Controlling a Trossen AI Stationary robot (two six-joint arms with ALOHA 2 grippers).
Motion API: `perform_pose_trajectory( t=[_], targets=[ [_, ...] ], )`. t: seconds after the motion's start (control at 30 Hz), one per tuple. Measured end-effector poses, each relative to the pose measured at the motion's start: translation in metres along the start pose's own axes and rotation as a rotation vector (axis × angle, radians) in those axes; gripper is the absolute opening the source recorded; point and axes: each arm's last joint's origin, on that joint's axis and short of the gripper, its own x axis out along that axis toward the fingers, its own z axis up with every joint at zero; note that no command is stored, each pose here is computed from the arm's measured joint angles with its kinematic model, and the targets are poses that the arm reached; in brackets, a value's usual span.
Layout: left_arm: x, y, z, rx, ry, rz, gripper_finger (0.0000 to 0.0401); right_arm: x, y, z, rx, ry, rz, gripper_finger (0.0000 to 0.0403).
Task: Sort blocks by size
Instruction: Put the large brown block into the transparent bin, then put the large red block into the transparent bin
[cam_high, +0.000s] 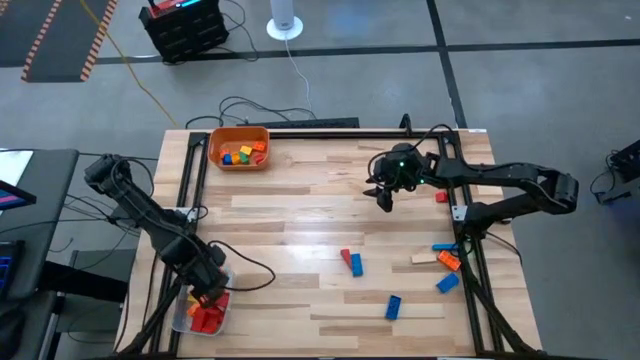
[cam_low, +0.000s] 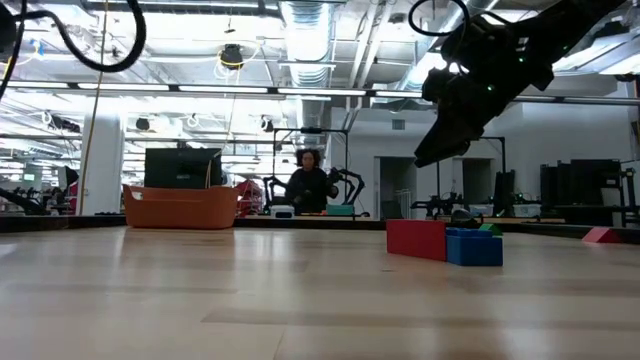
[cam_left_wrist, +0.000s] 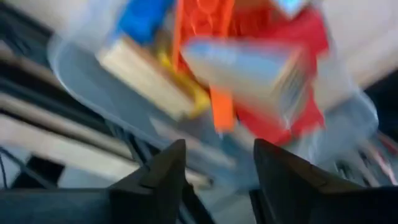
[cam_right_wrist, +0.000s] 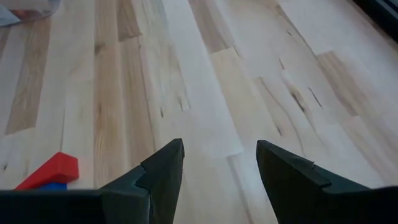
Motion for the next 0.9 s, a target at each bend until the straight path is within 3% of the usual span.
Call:
perform_pose_trajectory(
  t=[0.1, 0.23, 0.4, 0.67, 0.9],
  targets=[
    [-0.007, 0.002, 0.004, 0.006, 0.092, -0.046, 0.0197, 0.001, 0.004, 0.000, -0.014, 0.005, 0.012, 0.0232],
    [-0.022, 0.011, 0.019, 0.018, 0.031, -0.118, 0.0195, 0.002, 0.011, -0.003, -0.031, 0.024, 0.036, 0.0232],
    [-0.038, 0.026, 0.052, 0.090, -0.315, -0.067, 0.0190, 0.010, 0.023, -0.018, -0.025, 0.004, 0.080, 0.0232],
    [-0.063, 0.015, 0.116, 0.407, -0.931, 0.144, 0.0190, 0.017, 0.051, -0.037, 0.003, 0.013, 0.144, 0.0232],
    [-0.065, -0.011, 0.165, 0.588, -1.141, 0.172, 0.0190, 0.016, 0.093, -0.046, -0.041, 0.017, 0.131, 0.0232]
  ],
)
